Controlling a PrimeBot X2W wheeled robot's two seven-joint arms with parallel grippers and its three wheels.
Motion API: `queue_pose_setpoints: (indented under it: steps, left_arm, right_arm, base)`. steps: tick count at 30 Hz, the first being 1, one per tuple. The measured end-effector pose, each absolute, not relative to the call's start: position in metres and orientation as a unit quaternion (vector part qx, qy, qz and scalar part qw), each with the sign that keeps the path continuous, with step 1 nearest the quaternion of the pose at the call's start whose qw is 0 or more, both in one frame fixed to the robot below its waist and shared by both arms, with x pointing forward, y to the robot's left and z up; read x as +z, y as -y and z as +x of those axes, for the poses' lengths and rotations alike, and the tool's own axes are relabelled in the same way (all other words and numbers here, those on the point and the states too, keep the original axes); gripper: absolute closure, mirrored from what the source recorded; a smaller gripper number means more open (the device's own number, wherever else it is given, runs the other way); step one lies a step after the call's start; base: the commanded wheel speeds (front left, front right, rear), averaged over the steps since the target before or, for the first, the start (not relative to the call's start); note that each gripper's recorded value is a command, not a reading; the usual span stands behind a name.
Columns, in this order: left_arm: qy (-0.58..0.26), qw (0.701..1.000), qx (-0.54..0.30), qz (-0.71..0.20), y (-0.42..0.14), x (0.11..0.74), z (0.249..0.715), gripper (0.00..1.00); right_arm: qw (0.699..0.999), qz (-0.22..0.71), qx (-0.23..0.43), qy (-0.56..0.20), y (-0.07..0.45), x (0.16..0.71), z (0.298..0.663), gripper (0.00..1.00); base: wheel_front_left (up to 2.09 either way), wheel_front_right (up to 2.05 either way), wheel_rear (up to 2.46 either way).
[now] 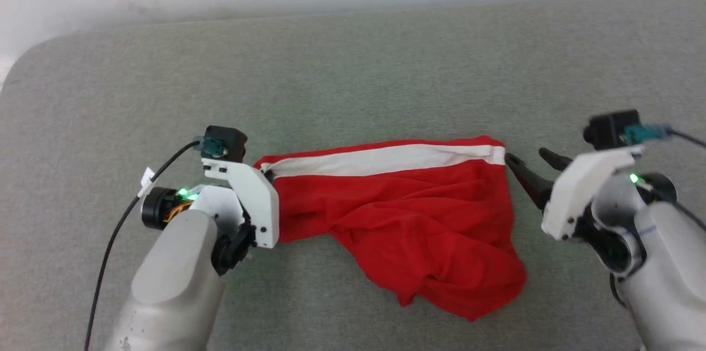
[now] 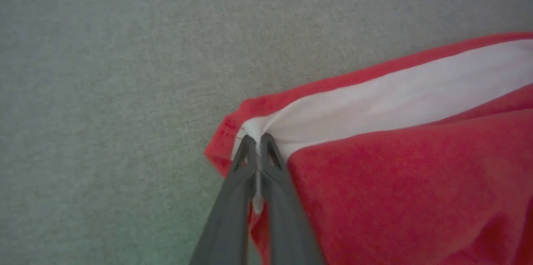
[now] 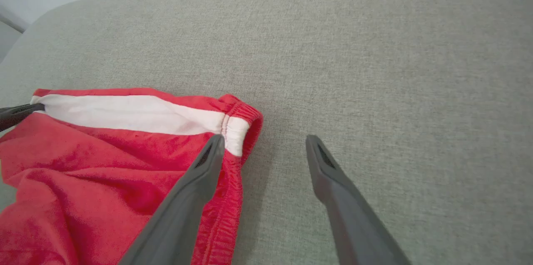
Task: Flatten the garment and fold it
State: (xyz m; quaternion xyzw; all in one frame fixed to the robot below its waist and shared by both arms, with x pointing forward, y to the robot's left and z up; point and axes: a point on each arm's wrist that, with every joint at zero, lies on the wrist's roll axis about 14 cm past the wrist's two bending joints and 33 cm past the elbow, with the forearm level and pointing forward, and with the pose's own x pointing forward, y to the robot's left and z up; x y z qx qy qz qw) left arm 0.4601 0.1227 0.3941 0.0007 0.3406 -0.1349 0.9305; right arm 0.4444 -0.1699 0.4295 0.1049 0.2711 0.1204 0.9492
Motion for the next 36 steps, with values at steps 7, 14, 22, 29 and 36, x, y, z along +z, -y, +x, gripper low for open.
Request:
queue_pose_setpoints:
  steps: [7,14,22,29,36]
  left_arm:
    - [-0.325,0.936,-0.135,-0.018,-0.121,0.394,0.458,1.0]
    - [-0.319,0.938,-0.133,-0.024,-0.123,0.388,0.465,1.0]
    - [-0.311,0.94,-0.136,-0.028,-0.124,0.393,0.463,1.0]
    - [-0.259,0.956,-0.134,-0.022,-0.129,0.424,0.475,1.0]
    - [-0.128,0.982,-0.139,-0.009,-0.125,0.527,0.532,1.0]
  right_arm:
    - [0.92,0.08,0.162,-0.347,0.141,0.413,0.466,0.0]
    - [0.882,0.073,0.161,-0.436,0.132,0.376,0.472,0.29]
    - [0.846,0.064,0.173,-0.5,0.123,0.371,0.464,1.0]
    - [0.902,0.062,0.185,-0.385,0.119,0.415,0.486,1.0]
    - [0.956,0.011,0.17,-0.238,0.141,0.511,0.536,1.0]
  base:
    - [0.0,0.0,0.0]
    - [0.0,0.0,0.0]
    - [0.0,0.0,0.0]
    - [0.0,0.0,0.0]
    - [0.0,0.0,0.0]
